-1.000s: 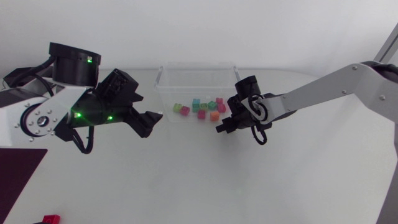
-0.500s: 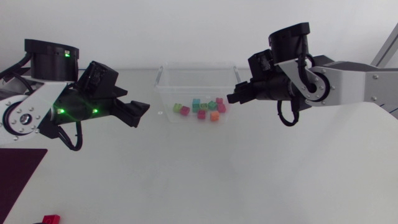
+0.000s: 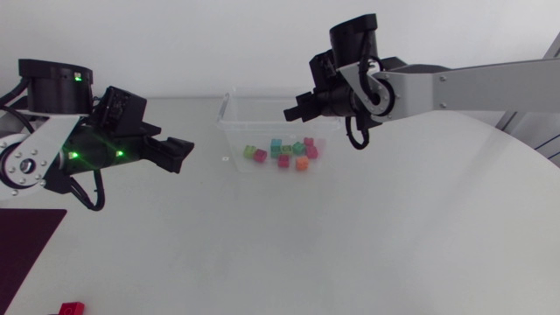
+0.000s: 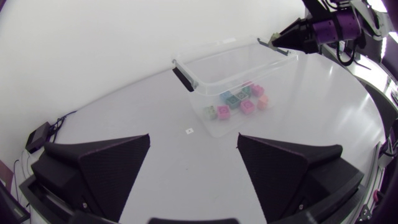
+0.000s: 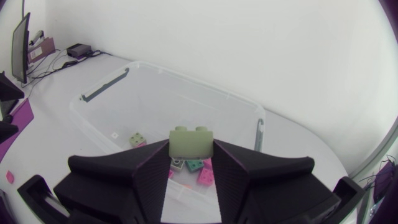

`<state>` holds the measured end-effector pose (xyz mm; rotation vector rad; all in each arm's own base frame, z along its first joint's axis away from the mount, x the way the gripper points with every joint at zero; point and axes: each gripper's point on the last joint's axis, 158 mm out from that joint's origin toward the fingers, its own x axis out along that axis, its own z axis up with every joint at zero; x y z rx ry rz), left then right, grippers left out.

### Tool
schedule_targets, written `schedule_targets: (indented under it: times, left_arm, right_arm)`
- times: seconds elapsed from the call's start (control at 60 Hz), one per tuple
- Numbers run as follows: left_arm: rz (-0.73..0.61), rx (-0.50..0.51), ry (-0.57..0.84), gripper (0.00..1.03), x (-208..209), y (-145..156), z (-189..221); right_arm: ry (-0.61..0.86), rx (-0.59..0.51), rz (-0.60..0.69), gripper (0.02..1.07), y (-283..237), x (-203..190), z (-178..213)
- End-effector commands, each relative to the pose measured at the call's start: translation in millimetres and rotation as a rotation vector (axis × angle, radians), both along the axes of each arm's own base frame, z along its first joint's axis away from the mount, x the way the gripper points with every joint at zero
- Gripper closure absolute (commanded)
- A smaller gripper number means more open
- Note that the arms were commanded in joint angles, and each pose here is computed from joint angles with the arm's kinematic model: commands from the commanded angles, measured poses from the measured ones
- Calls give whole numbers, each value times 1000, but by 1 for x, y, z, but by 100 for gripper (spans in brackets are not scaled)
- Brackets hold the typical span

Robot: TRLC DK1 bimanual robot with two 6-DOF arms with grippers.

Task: Pick up the duplo bricks and place them in the container

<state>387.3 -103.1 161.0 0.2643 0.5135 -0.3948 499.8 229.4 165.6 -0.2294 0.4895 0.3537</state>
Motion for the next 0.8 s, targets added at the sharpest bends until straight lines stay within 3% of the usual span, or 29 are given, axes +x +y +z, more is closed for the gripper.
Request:
schedule_targets:
  times: [0.0, 0.117, 0.25, 0.3, 0.6, 0.783]
  left_arm:
    - [26, -16, 2, 5, -4, 6, -3]
    - [27, -15, -15, 5, -4, 8, 2]
    - [42, -17, -22, 5, -3, 14, 5]
    - [47, -18, -28, 5, -3, 15, 6]
    - [130, -24, -89, 5, -3, 49, 20]
    - [165, -4, -137, 5, -14, 63, 23]
  right_arm:
    - [0, 14, -17, 75, 8, 14, -8]
    - [0, 7, -24, 71, 12, 23, -13]
    - [-13, -4, -44, 26, 10, 29, -11]
    - [-26, -4, -49, 20, 8, 27, -3]
    - [-181, -48, -116, 17, -29, -2, 55]
    - [-252, -50, -196, 14, -77, -27, 81]
